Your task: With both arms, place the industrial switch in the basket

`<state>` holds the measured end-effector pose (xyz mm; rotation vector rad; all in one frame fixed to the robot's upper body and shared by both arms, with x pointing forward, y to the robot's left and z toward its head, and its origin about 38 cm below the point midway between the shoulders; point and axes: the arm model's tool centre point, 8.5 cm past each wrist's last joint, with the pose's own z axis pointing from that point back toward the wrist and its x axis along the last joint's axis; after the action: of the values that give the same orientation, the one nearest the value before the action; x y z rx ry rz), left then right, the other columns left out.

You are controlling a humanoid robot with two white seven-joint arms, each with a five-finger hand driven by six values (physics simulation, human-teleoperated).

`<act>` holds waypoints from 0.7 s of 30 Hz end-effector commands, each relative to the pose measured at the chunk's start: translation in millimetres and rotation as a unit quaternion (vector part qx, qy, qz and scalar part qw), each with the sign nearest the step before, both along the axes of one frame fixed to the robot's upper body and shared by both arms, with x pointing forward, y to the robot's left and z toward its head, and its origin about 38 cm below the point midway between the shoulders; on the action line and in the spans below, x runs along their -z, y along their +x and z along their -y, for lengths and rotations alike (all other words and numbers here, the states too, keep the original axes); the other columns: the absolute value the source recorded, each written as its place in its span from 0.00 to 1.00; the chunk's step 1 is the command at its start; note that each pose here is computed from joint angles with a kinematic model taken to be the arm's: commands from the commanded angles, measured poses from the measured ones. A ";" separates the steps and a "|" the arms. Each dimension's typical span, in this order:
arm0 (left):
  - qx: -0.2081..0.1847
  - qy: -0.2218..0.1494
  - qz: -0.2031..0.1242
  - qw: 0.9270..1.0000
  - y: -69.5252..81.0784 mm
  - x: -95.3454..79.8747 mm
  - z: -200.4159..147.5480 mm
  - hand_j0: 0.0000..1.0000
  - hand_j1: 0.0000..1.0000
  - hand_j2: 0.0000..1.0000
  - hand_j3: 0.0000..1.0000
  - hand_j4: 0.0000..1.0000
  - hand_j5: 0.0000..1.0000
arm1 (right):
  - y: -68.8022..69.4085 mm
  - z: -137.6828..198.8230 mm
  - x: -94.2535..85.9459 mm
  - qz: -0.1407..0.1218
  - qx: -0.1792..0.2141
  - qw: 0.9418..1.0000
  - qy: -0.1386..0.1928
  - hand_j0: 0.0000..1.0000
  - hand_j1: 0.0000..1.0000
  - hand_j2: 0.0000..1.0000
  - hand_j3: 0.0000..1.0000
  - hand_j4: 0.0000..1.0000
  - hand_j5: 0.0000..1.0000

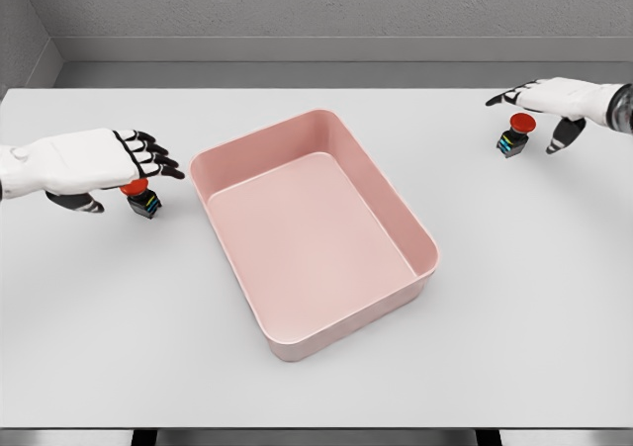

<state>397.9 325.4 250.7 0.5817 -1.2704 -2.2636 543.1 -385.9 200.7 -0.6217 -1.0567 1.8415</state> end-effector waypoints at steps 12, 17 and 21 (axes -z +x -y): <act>-0.030 0.010 0.016 0.999 16.8 12.7 -1.4 0.86 0.86 0.86 0.86 0.86 0.86 | 8.3 -9.2 2.2 0.060 -0.017 0.997 -0.049 1.00 1.00 1.00 1.00 1.00 1.00; -0.022 0.015 0.008 1.000 14.5 24.8 3.6 0.86 0.86 0.86 0.86 0.86 0.86 | 7.0 -12.8 8.6 0.054 -0.023 0.997 -0.054 1.00 1.00 1.00 1.00 1.00 1.00; -0.015 0.014 0.000 1.000 11.8 33.8 7.0 0.86 0.86 0.86 0.86 0.86 0.86 | 6.6 -15.8 10.1 0.054 -0.027 0.997 -0.056 1.00 1.00 1.00 1.00 1.00 1.00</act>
<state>410.8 319.8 220.9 0.6192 -1.2191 -2.2595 549.2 -371.2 189.3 -0.7694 -1.0482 1.9450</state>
